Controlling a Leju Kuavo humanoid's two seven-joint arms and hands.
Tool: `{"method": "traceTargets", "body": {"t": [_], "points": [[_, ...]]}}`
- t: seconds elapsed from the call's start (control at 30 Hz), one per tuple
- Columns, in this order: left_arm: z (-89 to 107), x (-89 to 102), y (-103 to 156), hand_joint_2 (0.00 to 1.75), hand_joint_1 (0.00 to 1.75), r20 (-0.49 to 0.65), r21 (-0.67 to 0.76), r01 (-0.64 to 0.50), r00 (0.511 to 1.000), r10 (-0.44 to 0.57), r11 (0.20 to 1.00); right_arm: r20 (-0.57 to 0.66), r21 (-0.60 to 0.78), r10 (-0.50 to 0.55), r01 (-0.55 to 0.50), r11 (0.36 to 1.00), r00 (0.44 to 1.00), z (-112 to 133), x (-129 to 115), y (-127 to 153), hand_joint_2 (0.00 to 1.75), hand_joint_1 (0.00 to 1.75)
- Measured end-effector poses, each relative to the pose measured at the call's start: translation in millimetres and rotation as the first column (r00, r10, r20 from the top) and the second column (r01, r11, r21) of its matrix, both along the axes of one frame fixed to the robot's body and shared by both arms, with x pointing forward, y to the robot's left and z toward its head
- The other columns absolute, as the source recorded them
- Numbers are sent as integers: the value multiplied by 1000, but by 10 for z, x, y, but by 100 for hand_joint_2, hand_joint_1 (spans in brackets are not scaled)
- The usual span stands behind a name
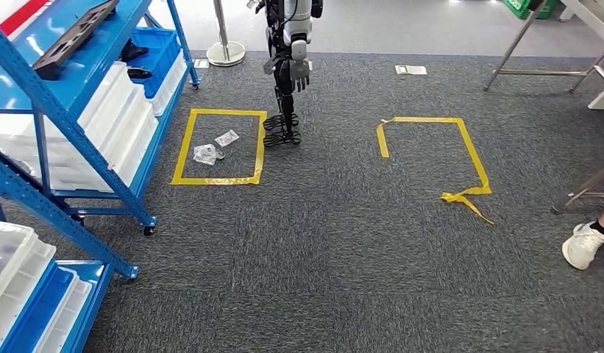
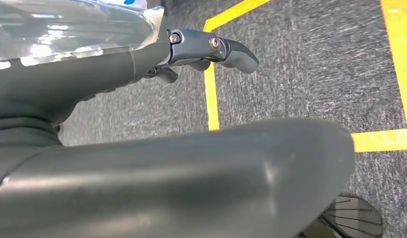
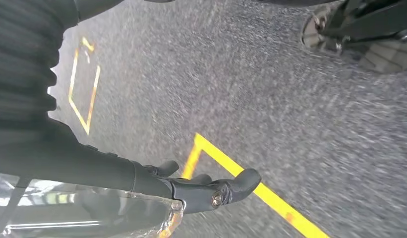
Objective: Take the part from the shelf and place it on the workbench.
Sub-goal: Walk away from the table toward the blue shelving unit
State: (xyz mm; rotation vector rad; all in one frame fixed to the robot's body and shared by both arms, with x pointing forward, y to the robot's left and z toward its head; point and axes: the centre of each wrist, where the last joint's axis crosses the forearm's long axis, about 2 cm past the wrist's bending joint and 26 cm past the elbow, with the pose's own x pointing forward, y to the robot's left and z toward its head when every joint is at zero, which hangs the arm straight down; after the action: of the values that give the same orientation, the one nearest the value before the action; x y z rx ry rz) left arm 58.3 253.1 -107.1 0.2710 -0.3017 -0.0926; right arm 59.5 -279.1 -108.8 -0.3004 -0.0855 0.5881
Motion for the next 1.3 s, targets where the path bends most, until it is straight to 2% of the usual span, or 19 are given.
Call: {"method": "traceTargets", "body": {"t": [1.3], "points": [[-4,-29,-1,0,0,7,-5,-17,1000,17,1000,-6,3,14,-14,1000,1000,0,3,9,175,0]]}}
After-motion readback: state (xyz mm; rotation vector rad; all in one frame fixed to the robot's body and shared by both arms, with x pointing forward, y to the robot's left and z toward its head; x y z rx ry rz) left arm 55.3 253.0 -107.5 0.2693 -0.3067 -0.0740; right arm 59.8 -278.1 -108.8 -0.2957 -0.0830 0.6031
